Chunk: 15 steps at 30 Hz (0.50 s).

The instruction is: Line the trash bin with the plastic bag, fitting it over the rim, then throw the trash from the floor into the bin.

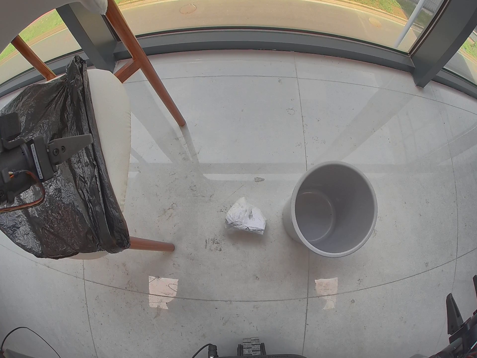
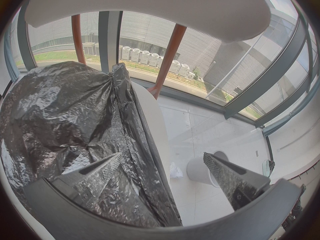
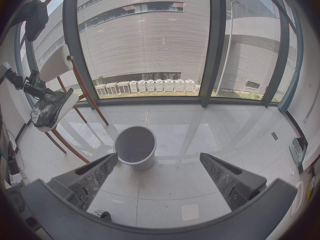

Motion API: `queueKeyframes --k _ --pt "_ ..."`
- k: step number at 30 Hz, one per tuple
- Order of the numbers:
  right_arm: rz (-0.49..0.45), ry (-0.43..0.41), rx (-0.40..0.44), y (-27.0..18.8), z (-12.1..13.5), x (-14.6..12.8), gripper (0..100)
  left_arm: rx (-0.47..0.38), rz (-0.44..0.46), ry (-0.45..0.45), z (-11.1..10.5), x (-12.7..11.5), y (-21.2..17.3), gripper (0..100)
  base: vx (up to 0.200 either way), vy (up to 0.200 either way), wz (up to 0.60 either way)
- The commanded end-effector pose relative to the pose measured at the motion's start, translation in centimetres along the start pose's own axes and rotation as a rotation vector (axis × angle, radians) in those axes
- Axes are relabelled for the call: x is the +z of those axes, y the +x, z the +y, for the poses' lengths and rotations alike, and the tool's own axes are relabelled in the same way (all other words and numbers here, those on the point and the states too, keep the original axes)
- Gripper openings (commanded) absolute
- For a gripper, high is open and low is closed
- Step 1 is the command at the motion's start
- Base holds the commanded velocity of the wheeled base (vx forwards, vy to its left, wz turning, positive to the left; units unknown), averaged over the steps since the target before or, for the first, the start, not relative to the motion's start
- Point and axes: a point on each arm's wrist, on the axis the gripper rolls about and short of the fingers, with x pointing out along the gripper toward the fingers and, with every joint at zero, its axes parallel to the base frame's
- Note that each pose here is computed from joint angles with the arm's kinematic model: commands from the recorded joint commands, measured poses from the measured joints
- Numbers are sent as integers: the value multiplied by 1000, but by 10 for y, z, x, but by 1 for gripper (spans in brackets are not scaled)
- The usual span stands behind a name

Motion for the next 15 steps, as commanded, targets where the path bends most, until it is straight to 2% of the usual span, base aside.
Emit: queueKeyframes --k 1,8,15 --pt "11 0 1 1 0 -5 100 45 46 -4 5 0 29 100 0 0 0" --pt "11 0 1 1 0 -5 100 147 32 14 -5 4 49 100 0 0 0" --pt "11 0 1 1 0 -5 100 136 31 26 -11 10 65 100 0 0 0"
